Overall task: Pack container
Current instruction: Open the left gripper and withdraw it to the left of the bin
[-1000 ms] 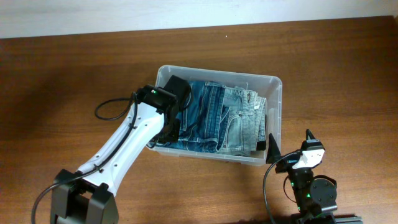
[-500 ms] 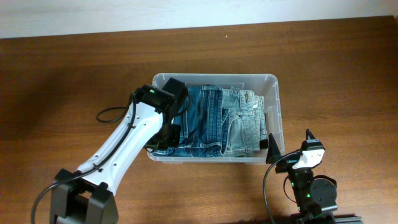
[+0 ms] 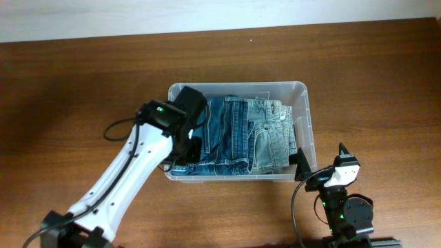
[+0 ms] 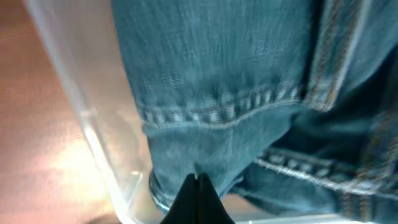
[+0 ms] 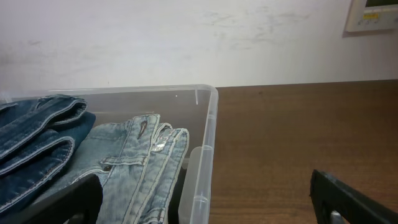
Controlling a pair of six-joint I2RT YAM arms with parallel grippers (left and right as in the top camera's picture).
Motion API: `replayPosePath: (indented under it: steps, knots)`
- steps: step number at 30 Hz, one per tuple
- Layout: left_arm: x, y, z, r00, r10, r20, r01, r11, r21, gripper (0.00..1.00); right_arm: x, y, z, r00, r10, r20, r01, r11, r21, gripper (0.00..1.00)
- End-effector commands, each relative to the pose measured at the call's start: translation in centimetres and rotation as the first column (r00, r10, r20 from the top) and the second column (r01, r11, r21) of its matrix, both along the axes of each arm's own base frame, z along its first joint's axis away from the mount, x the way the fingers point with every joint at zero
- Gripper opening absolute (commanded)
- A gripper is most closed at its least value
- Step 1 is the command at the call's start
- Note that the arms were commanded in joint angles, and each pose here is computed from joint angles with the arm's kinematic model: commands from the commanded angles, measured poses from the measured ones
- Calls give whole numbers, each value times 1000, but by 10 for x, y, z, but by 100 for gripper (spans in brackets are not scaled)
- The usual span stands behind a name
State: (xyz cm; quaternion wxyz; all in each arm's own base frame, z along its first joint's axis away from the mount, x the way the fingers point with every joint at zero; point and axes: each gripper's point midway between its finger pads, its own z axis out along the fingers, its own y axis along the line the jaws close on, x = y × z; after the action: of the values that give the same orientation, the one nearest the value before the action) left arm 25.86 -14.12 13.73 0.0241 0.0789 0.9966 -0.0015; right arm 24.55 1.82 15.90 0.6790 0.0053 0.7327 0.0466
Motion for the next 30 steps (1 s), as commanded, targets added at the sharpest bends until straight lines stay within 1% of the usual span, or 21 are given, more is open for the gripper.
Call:
replayPosePath:
  steps: [1,6,10,14,18,22,24,27,28,29,30]
  knots:
    - [14,12,19,993,54,106,-54,999,-1,3,0,-5,-2,1000,-24,1,24,1000,2,99]
    - [31,15,62,966,83,246,-72,996,-55,4,0,-5,-2,1000,-24,1,24,1000,2,99]
    - [37,27,104,915,110,388,-93,994,-62,4,0,-5,-2,1000,-24,1,24,1000,2,98]
    - [37,57,136,841,225,493,-210,974,-88,4,0,-5,-2,1000,-24,1,24,1000,2,99]
    - [31,82,150,802,292,521,-274,955,-113,4,0,-5,-2,1000,-24,1,24,1000,2,99]
    - [25,109,156,769,350,535,-347,931,-111,4,0,-5,-2,1000,-24,1,24,1000,2,98]
    - [25,125,160,740,383,553,-398,912,-100,7,0,-5,-2,1000,-24,1,24,1000,2,98]
    - [27,148,160,706,440,556,-470,877,-97,14,0,-5,-2,1000,-24,1,24,1000,2,98]
    - [27,154,159,697,457,553,-489,867,-99,39,0,-5,-1,1000,-23,6,23,1000,3,99]
    - [26,159,159,689,473,549,-504,857,-106,72,0,-4,1,1000,-23,14,23,1000,5,98]
    - [26,164,159,681,491,543,-519,847,-114,85,0,-4,3,1000,-23,21,23,1000,6,99]
